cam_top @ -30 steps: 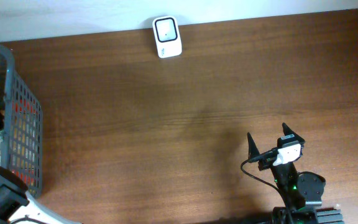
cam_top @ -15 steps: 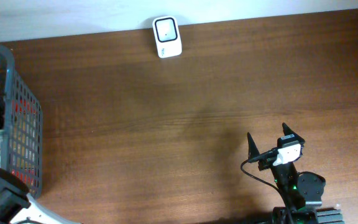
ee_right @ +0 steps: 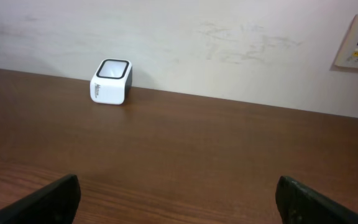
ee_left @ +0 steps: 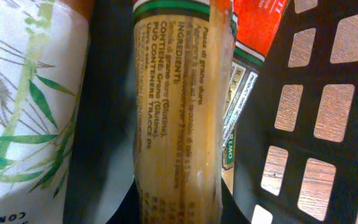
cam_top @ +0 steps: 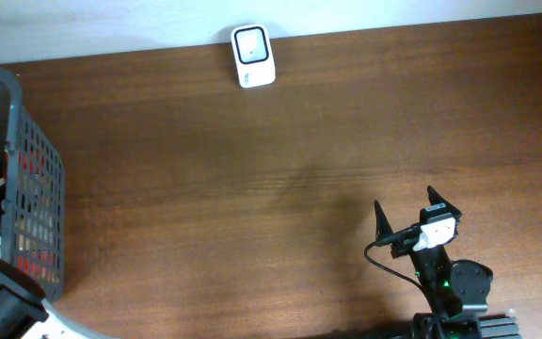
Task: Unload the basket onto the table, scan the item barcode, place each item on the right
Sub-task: 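Reach the left gripper into the grey basket and grasp the spaghetti pack, then lift the spaghetti pack out and place it on the table center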
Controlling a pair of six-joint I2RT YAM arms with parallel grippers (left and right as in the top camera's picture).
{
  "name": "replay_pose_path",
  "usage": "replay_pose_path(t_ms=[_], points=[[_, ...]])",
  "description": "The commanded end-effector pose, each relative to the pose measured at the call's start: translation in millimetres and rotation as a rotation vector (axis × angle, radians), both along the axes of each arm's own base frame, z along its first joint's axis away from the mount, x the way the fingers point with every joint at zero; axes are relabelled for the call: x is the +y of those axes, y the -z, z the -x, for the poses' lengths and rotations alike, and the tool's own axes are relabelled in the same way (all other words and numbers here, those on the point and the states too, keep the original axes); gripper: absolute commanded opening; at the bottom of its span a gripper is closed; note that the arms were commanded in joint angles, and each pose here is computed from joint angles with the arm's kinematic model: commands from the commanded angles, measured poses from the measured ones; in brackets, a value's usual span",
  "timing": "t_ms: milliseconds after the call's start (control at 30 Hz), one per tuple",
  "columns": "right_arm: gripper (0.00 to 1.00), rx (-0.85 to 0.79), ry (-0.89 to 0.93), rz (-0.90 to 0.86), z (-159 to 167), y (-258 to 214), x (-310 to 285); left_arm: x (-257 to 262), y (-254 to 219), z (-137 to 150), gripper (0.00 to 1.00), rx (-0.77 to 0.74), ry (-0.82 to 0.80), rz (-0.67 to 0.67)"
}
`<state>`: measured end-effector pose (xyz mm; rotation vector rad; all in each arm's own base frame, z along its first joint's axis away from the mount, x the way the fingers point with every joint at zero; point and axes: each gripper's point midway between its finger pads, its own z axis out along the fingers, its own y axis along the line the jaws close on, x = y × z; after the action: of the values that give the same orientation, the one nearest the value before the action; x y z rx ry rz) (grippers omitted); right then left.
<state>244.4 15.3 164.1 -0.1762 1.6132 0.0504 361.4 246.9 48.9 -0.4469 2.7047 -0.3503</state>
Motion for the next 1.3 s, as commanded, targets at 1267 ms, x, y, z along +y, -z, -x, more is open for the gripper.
replay_pose_path(t_ms=[1267], points=[[0.99,0.001,0.007,0.003,0,2,-2,-538,-20,-44,0.0,0.108,0.146,-0.025]])
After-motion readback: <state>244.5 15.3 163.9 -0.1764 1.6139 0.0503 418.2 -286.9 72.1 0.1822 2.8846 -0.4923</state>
